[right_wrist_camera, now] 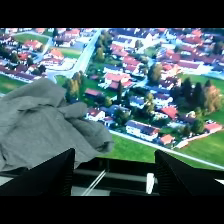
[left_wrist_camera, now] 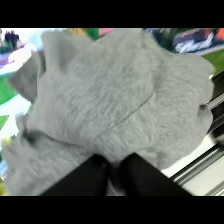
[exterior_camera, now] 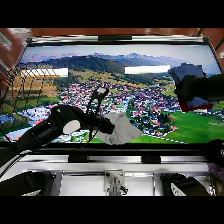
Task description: Fold the shirts.
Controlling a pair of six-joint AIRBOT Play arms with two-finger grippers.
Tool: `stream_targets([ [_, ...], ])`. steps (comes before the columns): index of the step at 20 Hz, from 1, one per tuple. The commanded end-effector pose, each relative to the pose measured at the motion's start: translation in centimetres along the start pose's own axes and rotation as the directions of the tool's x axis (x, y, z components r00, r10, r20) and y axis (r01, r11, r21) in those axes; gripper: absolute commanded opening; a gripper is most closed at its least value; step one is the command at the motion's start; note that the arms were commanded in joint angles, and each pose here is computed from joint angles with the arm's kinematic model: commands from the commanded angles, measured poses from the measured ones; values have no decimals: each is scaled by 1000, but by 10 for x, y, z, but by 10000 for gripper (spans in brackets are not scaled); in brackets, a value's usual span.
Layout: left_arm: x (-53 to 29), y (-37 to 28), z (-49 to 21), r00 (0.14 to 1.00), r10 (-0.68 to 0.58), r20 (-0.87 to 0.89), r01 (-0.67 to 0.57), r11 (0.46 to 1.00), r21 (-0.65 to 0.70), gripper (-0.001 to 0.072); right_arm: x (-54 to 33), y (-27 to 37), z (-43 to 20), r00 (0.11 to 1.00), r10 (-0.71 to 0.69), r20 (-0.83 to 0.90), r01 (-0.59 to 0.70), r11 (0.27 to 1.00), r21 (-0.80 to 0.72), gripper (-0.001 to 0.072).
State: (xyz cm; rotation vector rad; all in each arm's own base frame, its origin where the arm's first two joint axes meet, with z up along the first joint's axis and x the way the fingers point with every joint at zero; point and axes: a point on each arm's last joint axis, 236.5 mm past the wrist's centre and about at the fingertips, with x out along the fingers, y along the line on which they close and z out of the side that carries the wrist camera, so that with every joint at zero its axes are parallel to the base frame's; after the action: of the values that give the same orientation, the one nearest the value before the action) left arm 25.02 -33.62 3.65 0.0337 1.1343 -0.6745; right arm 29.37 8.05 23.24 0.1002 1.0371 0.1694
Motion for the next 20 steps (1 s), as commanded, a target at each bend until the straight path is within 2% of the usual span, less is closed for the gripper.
stream_targets([
  [1, 19, 14, -53, 988, 23, -152, -36, 996, -81, 707, 63, 10, -16, 996, 66, -58, -63, 997, 46, 612],
  [5, -32, 64, -32, 991, 70, -118, -94, 974, -207, 707, 110, 0, -39, 983, 41, -179, -33, 998, 45, 613],
  [9, -58, 113, -80, 968, 107, -228, -175, 937, -302, 701, 143, -12, -77, 928, -1, -372, 1, 1000, 1, 613],
  [12, -38, 105, -121, 984, 13, -178, -91, 895, -437, 700, 173, -12, -122, 873, 30, -487, -19, 999, 26, 613],
  [15, -4, 97, -129, 996, -81, -49, 35, 794, -606, 700, 191, -1, -160, 827, 104, -553, -61, 994, 95, 614],
  [17, 13, 102, -120, 996, -84, 37, 87, 730, -678, 700, 195, 7, -169, 814, 145, -562, -83, 987, 135, 613],
  [20, 32, 116, -119, 998, -49, 32, 57, 710, -702, 698, 195, 21, -167, 809, 201, -552, -123, 977, 176, 614],
])
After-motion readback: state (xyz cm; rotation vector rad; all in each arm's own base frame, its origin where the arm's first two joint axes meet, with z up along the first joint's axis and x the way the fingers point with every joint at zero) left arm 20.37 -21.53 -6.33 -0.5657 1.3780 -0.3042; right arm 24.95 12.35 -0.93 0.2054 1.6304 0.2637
